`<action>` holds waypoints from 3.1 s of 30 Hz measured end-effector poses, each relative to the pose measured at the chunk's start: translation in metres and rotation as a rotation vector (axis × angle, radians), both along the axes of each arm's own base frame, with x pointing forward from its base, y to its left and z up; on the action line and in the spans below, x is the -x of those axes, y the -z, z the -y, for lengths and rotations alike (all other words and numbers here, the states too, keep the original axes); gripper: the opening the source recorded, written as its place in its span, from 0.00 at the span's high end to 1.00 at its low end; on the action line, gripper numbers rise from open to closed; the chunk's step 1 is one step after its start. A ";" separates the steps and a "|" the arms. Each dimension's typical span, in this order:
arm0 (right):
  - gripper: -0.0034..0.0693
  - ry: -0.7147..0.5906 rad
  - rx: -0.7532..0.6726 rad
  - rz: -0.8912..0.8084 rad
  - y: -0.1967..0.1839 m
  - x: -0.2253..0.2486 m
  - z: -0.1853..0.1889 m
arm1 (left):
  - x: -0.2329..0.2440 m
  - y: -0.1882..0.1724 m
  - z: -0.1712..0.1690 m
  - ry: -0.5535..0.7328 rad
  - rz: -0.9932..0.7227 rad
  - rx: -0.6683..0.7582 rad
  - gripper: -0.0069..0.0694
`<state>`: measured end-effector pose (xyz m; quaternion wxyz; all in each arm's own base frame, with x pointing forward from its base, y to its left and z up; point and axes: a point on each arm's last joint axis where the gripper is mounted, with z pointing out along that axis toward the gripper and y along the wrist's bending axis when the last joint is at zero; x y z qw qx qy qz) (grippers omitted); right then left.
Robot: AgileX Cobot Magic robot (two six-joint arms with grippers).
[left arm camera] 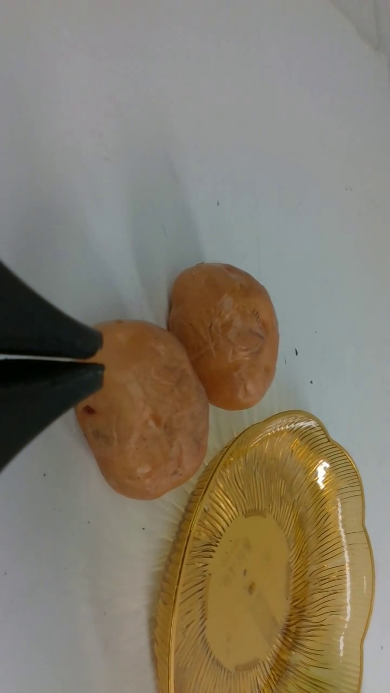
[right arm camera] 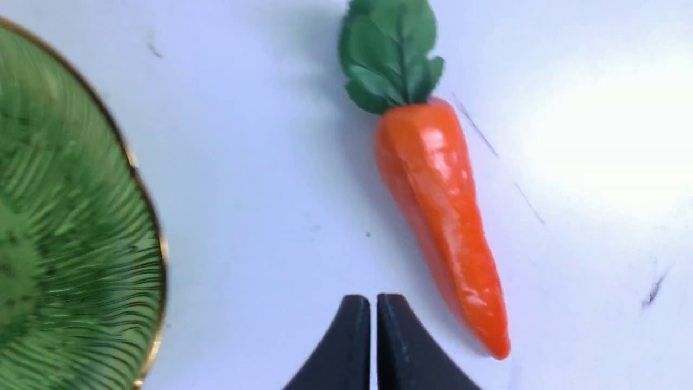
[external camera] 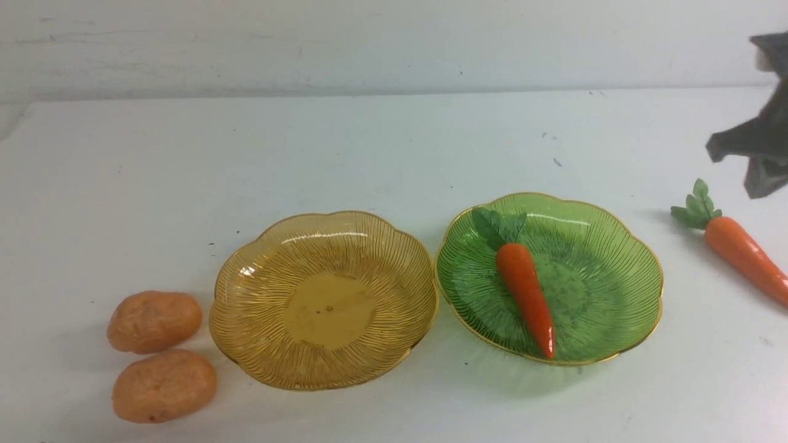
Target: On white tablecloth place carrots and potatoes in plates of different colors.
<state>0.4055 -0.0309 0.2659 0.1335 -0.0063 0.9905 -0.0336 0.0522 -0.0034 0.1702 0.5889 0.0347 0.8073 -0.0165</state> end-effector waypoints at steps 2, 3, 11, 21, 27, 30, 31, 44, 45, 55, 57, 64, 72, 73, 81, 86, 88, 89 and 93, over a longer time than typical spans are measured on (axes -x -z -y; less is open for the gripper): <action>0.84 0.025 -0.022 -0.028 0.015 -0.003 0.017 | 0.000 0.000 0.000 0.000 0.000 0.000 0.91; 0.79 0.029 -0.027 -0.042 0.024 -0.005 0.022 | 0.000 0.000 0.000 0.000 0.000 0.000 0.91; 0.16 0.026 -0.040 -0.137 0.098 -0.026 0.028 | 0.000 0.000 0.000 0.000 0.000 0.000 0.91; 0.49 0.019 -0.029 -0.186 0.117 -0.030 0.030 | 0.000 0.000 0.000 0.000 0.000 0.000 0.91; 0.56 0.082 -0.109 -0.079 0.062 -0.042 0.025 | 0.000 0.000 0.000 0.000 0.000 0.000 0.91; 0.56 0.070 -0.290 -0.004 0.021 -0.023 -0.012 | 0.000 0.000 0.000 0.000 0.000 0.000 0.91; 0.56 0.020 -0.335 -0.012 0.016 -0.016 -0.030 | 0.000 0.000 0.000 0.000 0.000 0.000 0.91; 0.37 -0.282 -0.227 -0.059 0.044 -0.002 -0.150 | 0.000 0.000 0.000 0.000 0.000 0.000 0.91; 0.35 -0.273 -0.226 -0.058 0.045 -0.003 -0.151 | 0.000 0.000 0.000 0.000 0.000 0.000 0.91; 0.21 -0.264 -0.213 -0.139 0.046 0.003 -0.150 | 0.000 0.000 0.000 0.000 0.000 0.000 0.91; 0.27 -0.277 -0.206 -0.130 0.042 0.002 -0.150 | 0.000 0.000 0.000 0.000 0.000 0.000 0.91; 0.72 -0.295 -0.197 -0.036 0.003 0.014 -0.145 | 0.000 0.000 0.000 0.000 0.000 0.000 0.91; 0.97 -0.313 -0.216 0.153 -0.082 0.084 -0.127 | 0.000 0.000 0.001 0.000 -0.002 0.027 0.91; 0.97 -0.315 -0.218 0.174 -0.090 0.100 -0.123 | 0.000 0.000 0.001 -0.001 -0.003 0.054 0.91; 0.97 -0.319 -0.239 0.226 -0.093 0.191 -0.101 | 0.000 -0.003 0.009 -0.013 -0.009 0.370 0.91; 0.97 -0.301 -0.305 0.385 -0.083 0.237 -0.091 | 0.000 -0.008 0.014 -0.027 -0.013 0.682 0.91; 0.97 -0.296 -0.328 0.467 -0.081 0.255 -0.087 | 0.000 -0.010 0.016 -0.028 -0.019 0.798 0.91; 0.97 -0.290 -0.336 0.515 -0.077 0.264 -0.085 | 0.000 -0.012 0.017 -0.031 -0.009 0.845 0.91; 0.97 -0.274 -0.358 0.733 -0.066 0.298 -0.073 | -0.002 -0.018 0.015 -0.044 0.046 0.941 0.91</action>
